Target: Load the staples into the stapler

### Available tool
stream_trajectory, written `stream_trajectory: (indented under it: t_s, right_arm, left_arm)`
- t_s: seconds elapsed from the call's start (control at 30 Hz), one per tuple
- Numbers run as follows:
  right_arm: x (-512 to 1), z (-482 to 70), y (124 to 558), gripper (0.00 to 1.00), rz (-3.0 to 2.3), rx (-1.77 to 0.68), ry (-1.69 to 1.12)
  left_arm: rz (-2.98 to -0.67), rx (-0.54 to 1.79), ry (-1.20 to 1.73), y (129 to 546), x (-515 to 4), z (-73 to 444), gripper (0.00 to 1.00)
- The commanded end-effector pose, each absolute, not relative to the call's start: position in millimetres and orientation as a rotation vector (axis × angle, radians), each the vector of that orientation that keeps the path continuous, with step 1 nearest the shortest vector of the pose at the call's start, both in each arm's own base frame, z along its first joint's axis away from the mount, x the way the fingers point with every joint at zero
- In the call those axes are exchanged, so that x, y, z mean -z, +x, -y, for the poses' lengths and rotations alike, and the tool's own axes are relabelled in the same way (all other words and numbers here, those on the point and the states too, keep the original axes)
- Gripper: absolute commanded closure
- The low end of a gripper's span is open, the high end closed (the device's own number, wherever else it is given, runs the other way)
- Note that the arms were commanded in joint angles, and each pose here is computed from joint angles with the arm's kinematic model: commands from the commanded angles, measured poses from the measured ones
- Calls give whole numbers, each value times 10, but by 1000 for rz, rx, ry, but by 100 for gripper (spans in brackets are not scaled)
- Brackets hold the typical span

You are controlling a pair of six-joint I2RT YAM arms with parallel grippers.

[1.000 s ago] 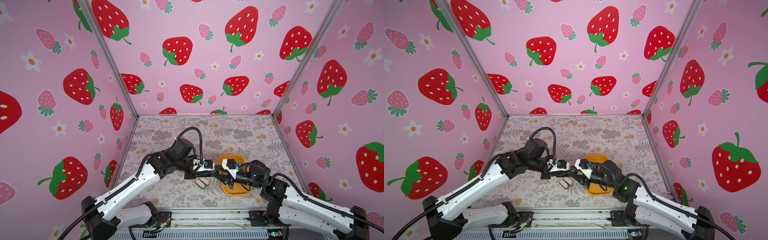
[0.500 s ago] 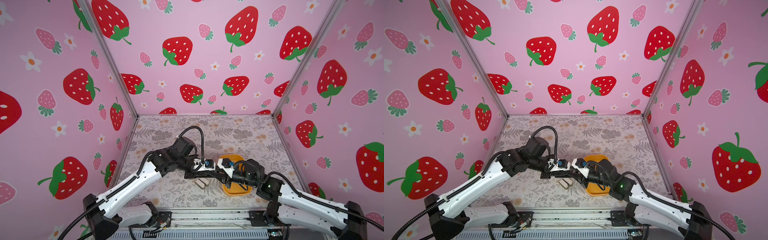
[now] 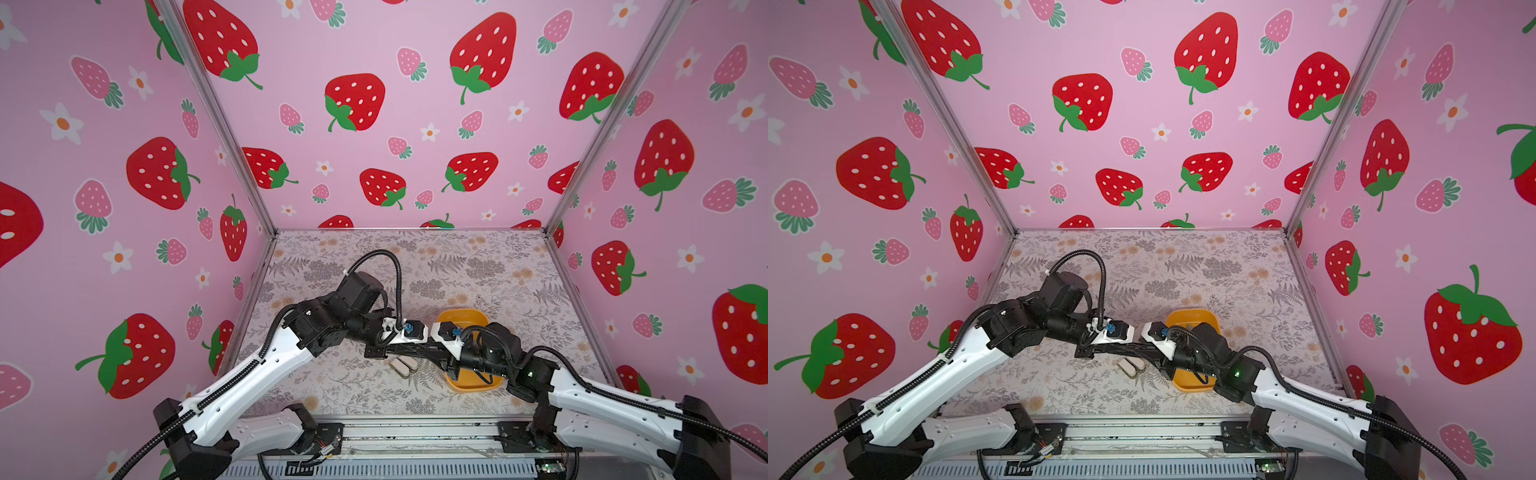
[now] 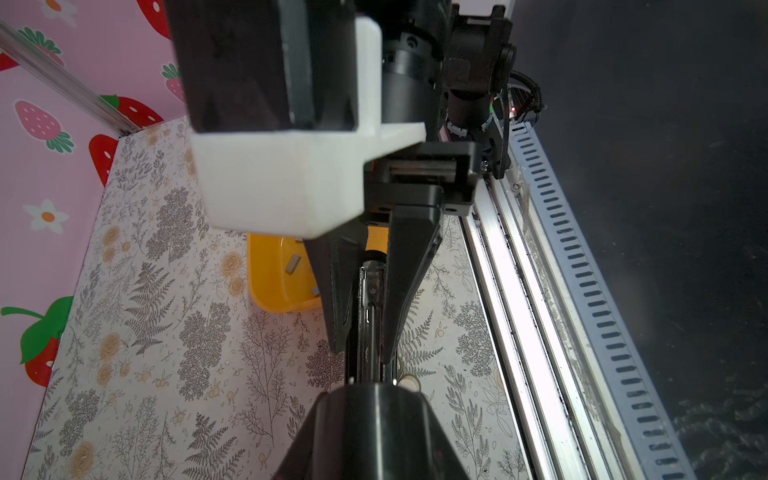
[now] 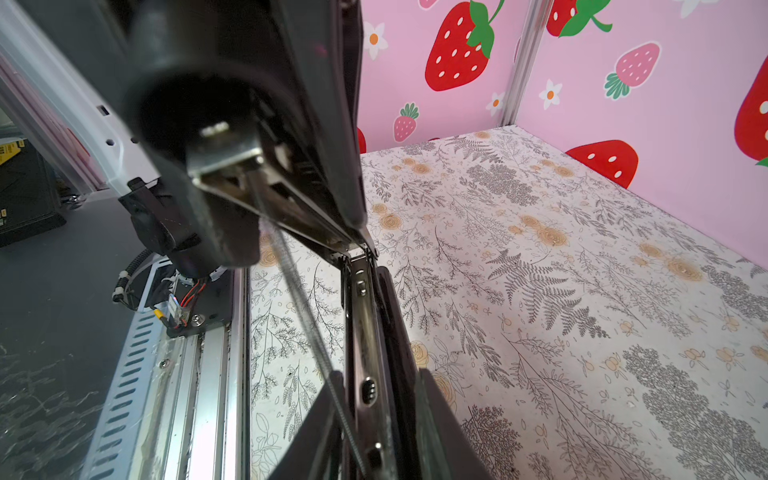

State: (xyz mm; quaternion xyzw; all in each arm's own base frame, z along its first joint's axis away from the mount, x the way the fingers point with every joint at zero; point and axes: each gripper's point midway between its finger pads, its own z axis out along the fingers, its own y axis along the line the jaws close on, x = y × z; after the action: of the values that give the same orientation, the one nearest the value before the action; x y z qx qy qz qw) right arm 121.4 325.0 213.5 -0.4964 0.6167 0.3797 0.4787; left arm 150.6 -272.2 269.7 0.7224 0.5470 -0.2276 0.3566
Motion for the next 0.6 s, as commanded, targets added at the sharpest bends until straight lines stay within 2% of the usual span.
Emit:
stream_trajectory:
  t_s: [0.0,0.3,0.57]
  right_arm:
    - [-2047,-3281,1197,69,-1502,-912,-1251]
    - [-1941,-3384,1188,66,-1521,-929,-1296]
    - [-1889,-3361,1135,67,-1510,-939,-1323]
  left_arm:
    - [-1198,648,1820,1404,-3141,2853,100]
    - [-1188,632,1821,1423,-3158,2842,100]
    - [-1168,638,1803,1426,-3239,2811,100]
